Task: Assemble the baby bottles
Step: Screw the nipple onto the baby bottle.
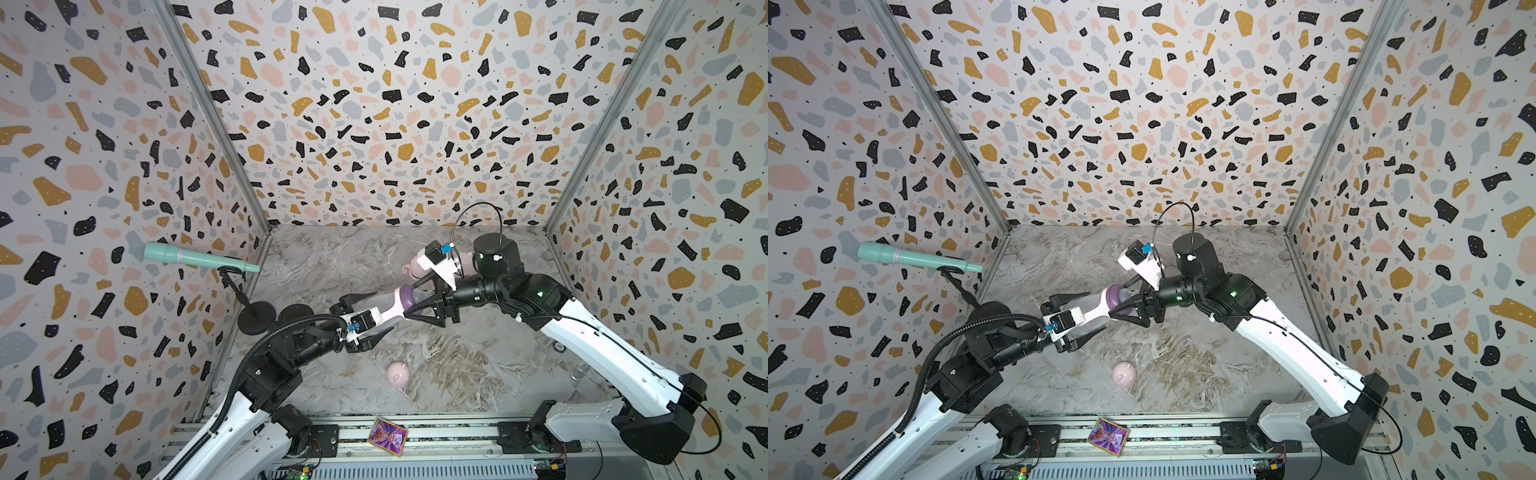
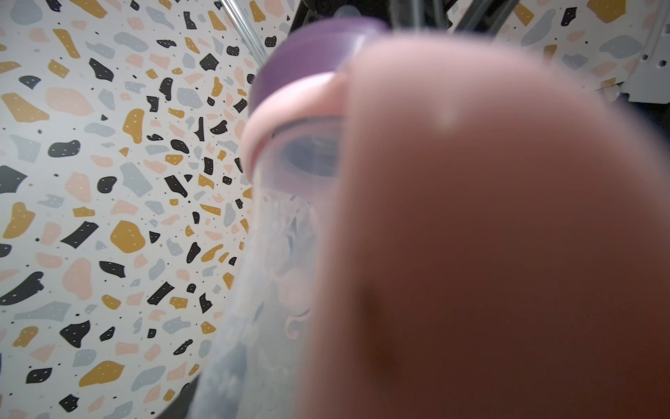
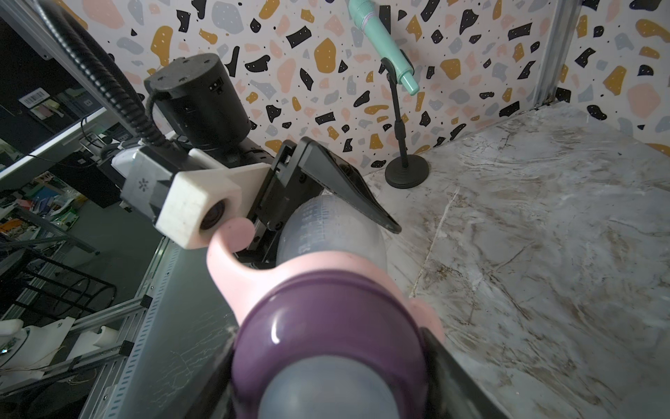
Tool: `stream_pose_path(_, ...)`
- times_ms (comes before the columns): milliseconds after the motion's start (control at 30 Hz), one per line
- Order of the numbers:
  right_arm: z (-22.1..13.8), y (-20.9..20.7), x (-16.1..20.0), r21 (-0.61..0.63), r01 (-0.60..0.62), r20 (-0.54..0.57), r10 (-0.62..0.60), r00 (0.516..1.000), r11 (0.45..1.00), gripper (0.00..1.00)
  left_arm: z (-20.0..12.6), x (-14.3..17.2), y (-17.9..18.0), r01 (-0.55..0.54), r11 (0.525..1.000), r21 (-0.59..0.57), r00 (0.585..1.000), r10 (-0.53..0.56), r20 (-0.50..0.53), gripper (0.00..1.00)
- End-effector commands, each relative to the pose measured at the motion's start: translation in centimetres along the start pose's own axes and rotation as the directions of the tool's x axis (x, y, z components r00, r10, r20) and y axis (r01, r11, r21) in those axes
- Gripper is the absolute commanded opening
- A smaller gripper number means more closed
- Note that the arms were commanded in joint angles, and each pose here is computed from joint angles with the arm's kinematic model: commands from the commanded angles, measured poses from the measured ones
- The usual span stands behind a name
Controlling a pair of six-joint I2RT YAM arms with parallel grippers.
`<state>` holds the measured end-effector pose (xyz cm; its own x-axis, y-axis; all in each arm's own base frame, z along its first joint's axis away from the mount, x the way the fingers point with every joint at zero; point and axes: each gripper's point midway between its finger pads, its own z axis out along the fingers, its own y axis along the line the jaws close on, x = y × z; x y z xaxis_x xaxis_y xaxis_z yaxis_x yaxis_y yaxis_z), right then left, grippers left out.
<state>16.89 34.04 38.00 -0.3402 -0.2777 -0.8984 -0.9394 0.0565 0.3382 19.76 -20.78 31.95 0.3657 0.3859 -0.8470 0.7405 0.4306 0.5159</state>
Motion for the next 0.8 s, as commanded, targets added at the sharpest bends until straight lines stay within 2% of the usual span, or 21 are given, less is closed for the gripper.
stream_pose_path(0, -1.3, 2.7, -1.8, -0.101, -0.119, 0.030, 0.123, 0.992, 0.988, 0.00, -0.9, 1.4, 4.1, -0.103, 0.971, -0.218, 0.991, 0.082, -0.107, 0.00)
stream_pose_path(233, -1.1, 2.0, -2.6, -0.103, -0.227, 0.030, 0.232, 0.972, 0.968, 0.00, -1.4, 1.6, 4.5, -0.121, 0.959, -0.256, 0.989, 0.093, -0.118, 0.00)
stream_pose_path(400, -1.8, 2.0, -3.5, -0.064, -0.203, 0.053, 0.207, 0.977, 0.977, 0.00, -0.7, 1.6, 3.2, -0.102, 0.980, -0.171, 0.991, 0.085, -0.105, 0.00)
stream_pose_path(667, -1.9, 1.9, -4.6, -0.087, -0.268, 0.076, 0.275, 0.958, 0.959, 0.00, -1.0, 1.0, 3.7, -0.102, 0.974, -0.200, 0.992, 0.085, -0.089, 0.00)
stream_pose_path(700, -2.1, 2.2, -4.7, -0.083, -0.234, 0.076, 0.240, 0.968, 0.969, 0.14, -1.0, 0.7, 3.5, -0.092, 0.978, -0.185, 0.994, 0.079, -0.079, 0.00)
stream_pose_path(767, -2.9, 2.4, -4.3, -0.023, -0.118, 0.068, 0.120, 0.990, 0.993, 0.58, -0.5, 0.0, 2.3, -0.053, 0.993, -0.101, 0.998, 0.048, -0.042, 0.00)
